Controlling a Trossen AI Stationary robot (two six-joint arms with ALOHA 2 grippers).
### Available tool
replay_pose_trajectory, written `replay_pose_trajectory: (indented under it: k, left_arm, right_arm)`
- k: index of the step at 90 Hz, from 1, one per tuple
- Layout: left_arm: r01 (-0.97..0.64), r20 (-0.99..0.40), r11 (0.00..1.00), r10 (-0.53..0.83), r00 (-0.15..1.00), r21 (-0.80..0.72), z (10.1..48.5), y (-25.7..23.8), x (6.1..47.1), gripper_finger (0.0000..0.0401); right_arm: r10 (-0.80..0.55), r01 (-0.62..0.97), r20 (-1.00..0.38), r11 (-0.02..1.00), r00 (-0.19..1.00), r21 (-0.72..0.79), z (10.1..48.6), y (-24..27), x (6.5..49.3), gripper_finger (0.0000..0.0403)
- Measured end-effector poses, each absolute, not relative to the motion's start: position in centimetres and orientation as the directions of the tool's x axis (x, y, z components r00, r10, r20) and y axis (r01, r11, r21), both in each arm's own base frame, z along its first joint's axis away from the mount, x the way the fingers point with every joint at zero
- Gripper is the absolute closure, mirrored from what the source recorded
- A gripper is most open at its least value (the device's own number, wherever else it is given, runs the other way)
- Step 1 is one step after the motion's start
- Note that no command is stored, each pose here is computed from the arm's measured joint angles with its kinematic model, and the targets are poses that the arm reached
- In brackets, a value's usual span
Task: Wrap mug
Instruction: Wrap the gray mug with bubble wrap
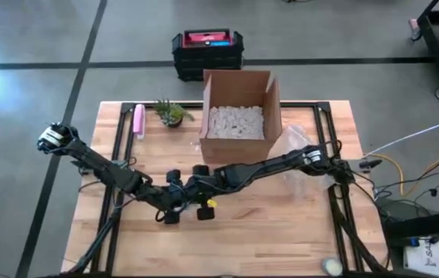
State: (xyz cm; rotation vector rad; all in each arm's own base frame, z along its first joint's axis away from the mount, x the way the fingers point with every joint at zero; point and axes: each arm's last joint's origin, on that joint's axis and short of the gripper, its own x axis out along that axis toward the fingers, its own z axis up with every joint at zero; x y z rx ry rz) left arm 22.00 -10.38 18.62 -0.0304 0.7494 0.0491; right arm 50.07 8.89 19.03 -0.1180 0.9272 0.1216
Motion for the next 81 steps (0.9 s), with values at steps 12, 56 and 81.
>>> replay_pose_trajectory:
  k: [12, 56, 81]
  left_arm:
    - [-0.050, -0.691, 0.999, 0.030, 0.722, -0.009, 19.1, -10.4, 22.0, 0.0400]
    - [-0.003, -0.660, 1.000, -0.014, 0.751, -0.024, 21.8, -10.9, 22.7, 0.0400]
    - [-0.012, -0.662, 1.000, -0.008, 0.749, -0.026, 18.9, -10.6, 22.3, 0.0400]
  right_arm:
    - [0.049, -0.141, -0.808, 0.989, 0.587, -0.043, 18.6, 8.8, 50.2, 0.0389]
    - [0.046, -0.147, -0.826, 0.988, 0.562, -0.045, 18.2, 8.8, 50.0, 0.0389]
    - [0.042, -0.164, -0.834, 0.985, 0.550, -0.059, 20.6, 8.6, 50.0, 0.0389]
